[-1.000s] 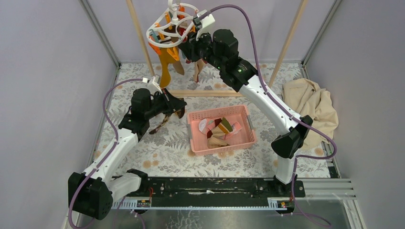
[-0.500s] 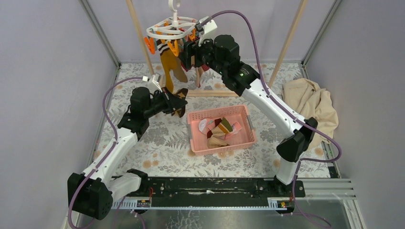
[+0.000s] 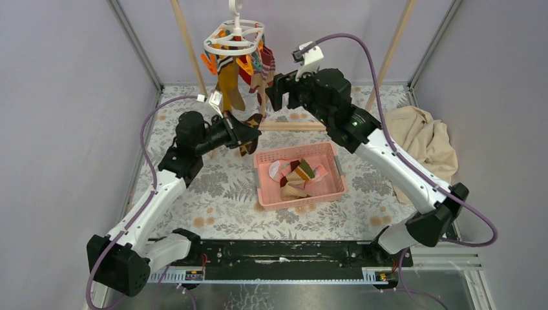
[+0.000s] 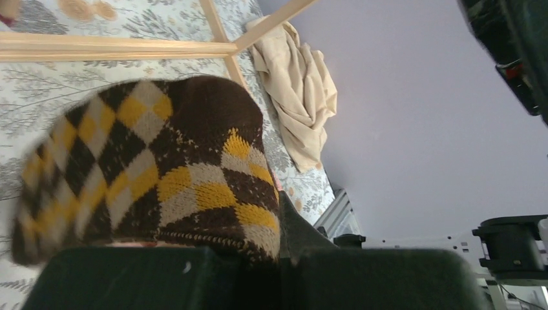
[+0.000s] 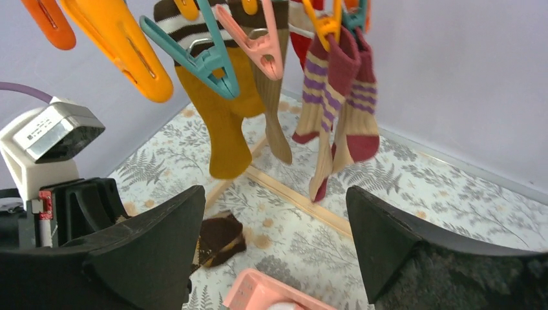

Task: Remove the socks clipped to the hanger
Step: Place the sock in the bin.

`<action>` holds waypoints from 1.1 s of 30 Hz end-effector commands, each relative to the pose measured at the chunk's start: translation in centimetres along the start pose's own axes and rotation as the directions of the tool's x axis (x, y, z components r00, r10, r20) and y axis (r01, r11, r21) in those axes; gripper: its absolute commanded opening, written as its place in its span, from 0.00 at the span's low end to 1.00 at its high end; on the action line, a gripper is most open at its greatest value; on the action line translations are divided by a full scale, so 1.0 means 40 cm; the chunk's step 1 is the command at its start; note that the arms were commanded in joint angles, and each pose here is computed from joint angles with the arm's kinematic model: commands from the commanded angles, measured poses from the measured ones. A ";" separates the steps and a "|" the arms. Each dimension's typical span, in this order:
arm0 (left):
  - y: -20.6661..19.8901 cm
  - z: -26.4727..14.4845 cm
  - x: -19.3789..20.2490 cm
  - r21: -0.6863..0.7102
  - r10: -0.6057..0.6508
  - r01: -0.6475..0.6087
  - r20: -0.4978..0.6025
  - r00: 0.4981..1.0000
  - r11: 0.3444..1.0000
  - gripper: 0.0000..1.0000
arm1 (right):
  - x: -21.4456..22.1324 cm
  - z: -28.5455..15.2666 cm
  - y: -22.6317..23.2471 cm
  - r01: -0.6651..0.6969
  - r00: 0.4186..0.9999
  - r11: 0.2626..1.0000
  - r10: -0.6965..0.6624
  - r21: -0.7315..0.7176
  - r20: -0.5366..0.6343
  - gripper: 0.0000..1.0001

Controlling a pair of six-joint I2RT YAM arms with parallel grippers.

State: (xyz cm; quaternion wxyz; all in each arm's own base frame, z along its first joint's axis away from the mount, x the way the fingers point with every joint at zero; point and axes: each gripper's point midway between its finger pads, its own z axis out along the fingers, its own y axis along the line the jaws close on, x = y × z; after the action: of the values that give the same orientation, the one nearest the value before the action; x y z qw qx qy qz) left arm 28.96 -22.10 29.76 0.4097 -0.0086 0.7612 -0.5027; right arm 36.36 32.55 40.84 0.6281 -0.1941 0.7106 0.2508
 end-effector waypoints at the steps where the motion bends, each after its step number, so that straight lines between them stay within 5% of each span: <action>1: -0.073 0.016 -0.004 0.066 0.004 -0.003 -0.018 1.000 0.998 0.09 | -0.060 -0.083 -0.048 -0.020 0.997 0.995 0.012 0.099 0.076 0.88; 9: -0.123 0.079 0.053 0.091 0.003 0.005 -0.082 0.997 0.996 0.09 | -0.031 -0.165 -0.157 -0.046 0.999 0.963 0.044 0.266 0.013 0.89; 17: -0.147 0.135 0.120 0.087 0.014 -0.003 -0.125 0.992 0.996 0.10 | 0.011 -0.215 -0.196 -0.072 0.996 0.957 0.082 0.280 -0.026 0.89; 33: 0.078 0.155 0.297 -0.079 -0.052 0.036 -0.220 0.974 0.996 0.23 | 0.123 -0.227 -0.182 -0.119 0.984 0.963 0.147 0.240 -0.103 0.89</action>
State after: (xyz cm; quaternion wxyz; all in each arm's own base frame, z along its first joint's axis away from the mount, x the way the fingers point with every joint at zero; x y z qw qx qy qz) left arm 25.77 -29.67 19.66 0.2991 0.0082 0.8316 -0.4679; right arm 33.18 21.22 35.11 0.5789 -0.0938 0.7923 0.1683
